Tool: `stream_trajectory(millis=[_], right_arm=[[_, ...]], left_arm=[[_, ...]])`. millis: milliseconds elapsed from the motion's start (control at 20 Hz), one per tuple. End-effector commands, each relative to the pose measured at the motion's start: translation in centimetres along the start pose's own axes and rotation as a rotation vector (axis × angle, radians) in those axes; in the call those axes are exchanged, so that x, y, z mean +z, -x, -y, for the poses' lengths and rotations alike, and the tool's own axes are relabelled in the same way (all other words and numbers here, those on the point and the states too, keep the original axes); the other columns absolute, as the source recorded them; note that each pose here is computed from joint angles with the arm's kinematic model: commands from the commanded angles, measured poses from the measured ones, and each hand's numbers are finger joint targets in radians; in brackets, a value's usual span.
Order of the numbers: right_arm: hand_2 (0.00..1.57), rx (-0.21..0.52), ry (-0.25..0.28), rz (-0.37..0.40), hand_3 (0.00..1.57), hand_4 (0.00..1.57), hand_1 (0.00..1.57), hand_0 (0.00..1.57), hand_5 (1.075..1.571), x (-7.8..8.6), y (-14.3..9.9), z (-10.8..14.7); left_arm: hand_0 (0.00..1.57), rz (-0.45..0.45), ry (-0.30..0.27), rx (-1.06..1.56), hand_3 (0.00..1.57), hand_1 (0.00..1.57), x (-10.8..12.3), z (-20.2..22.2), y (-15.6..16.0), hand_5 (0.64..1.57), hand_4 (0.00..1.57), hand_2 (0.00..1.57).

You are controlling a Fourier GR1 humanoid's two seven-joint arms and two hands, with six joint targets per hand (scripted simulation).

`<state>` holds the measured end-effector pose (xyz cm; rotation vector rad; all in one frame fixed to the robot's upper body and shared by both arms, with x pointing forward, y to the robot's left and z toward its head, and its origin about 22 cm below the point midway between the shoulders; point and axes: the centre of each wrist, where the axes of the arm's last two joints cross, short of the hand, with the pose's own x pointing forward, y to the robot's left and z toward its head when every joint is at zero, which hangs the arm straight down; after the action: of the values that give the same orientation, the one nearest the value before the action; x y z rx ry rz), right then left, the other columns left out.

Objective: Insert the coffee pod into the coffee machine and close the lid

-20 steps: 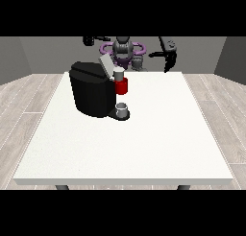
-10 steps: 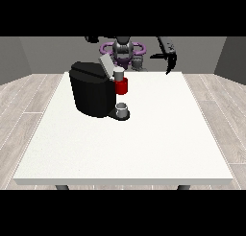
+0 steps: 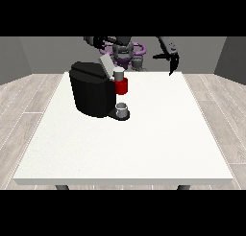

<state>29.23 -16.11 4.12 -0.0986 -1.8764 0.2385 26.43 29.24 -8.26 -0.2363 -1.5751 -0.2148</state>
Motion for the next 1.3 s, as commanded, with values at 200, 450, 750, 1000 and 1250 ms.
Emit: stream_trajectory(millis=[200, 450, 750, 1000, 1250], right_arm=[[0.00, 0.011, 0.066, -0.010, 0.00, 0.33, 0.00, 0.00, 1.571, -3.9, 0.1, 1.8], [0.00, 0.043, 0.149, -0.016, 0.00, 0.36, 0.00, 0.00, 1.571, -6.1, 0.7, 5.7], [0.00, 0.038, 0.122, -0.023, 0.00, 0.45, 0.00, 0.00, 1.571, -6.9, 1.9, 4.4], [0.00, 0.026, 0.177, -0.015, 0.00, 0.44, 0.00, 0.00, 1.571, -8.2, 2.4, 5.7], [0.00, 0.028, 0.088, -0.010, 0.00, 0.36, 0.00, 0.00, 1.571, -9.0, 1.3, 5.7]], left_arm=[[0.00, 0.092, 0.049, -0.039, 0.00, 0.00, 0.1, 1.3, -1.7, 1.571, 0.23, 0.00], [0.00, 0.124, 0.035, -0.054, 0.00, 0.00, -0.1, 1.2, -2.9, 1.571, 0.37, 0.00], [0.00, 0.133, 0.027, -0.032, 0.00, 0.00, 1.1, -0.4, -2.9, 1.571, 0.30, 0.00], [0.00, 0.140, 0.060, -0.036, 0.00, 0.00, 0.3, 2.0, -3.7, 1.571, 0.35, 0.00], [0.00, 0.139, 0.027, -0.070, 0.00, 0.00, 0.9, 0.9, -2.3, 1.571, 0.36, 0.00]])
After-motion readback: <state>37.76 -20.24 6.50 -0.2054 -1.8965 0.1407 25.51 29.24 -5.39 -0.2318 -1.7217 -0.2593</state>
